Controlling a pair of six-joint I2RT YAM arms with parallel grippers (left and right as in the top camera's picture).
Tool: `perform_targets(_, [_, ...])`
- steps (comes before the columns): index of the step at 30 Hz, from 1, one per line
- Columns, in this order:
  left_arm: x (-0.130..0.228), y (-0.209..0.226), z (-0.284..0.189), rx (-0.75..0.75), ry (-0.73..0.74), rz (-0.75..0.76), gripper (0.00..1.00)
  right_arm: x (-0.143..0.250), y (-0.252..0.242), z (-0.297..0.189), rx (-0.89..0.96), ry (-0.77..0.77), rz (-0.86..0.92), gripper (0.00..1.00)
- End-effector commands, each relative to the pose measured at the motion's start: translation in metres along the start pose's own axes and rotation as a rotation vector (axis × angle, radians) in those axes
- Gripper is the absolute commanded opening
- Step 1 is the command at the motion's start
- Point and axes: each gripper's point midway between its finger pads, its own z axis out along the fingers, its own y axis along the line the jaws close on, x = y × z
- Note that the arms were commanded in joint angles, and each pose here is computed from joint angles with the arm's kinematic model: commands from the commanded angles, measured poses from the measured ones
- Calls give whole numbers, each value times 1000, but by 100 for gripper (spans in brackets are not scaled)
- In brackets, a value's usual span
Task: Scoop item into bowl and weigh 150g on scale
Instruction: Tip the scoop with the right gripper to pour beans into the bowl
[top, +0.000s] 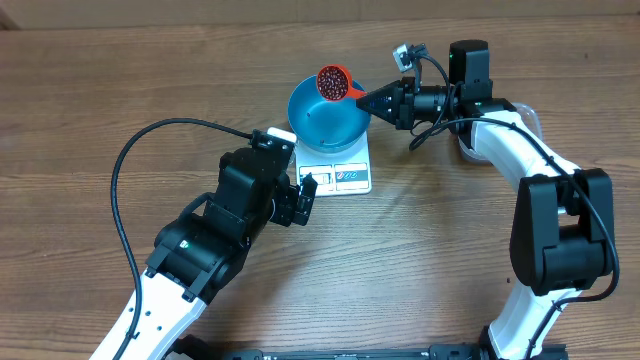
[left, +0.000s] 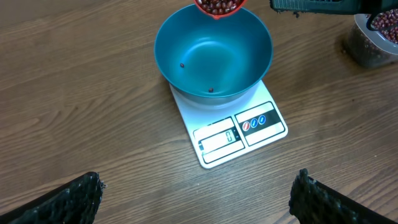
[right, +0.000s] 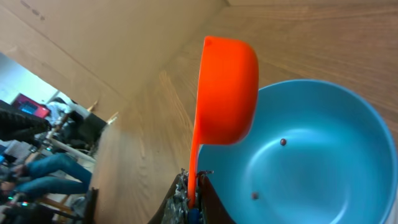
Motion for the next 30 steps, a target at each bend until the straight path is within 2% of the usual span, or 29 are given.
perform_targets(1, [1,0,2,-10,4,2,99,1,-5,1,12,0,-114,4])
perform_targets(22, [1,0,2,-10,4,2,100,3,-5,1,12,11,-635,4])
perform_targets(30, [1,0,2,-10,4,2,99,8,-27,-1,126,75,-801,4])
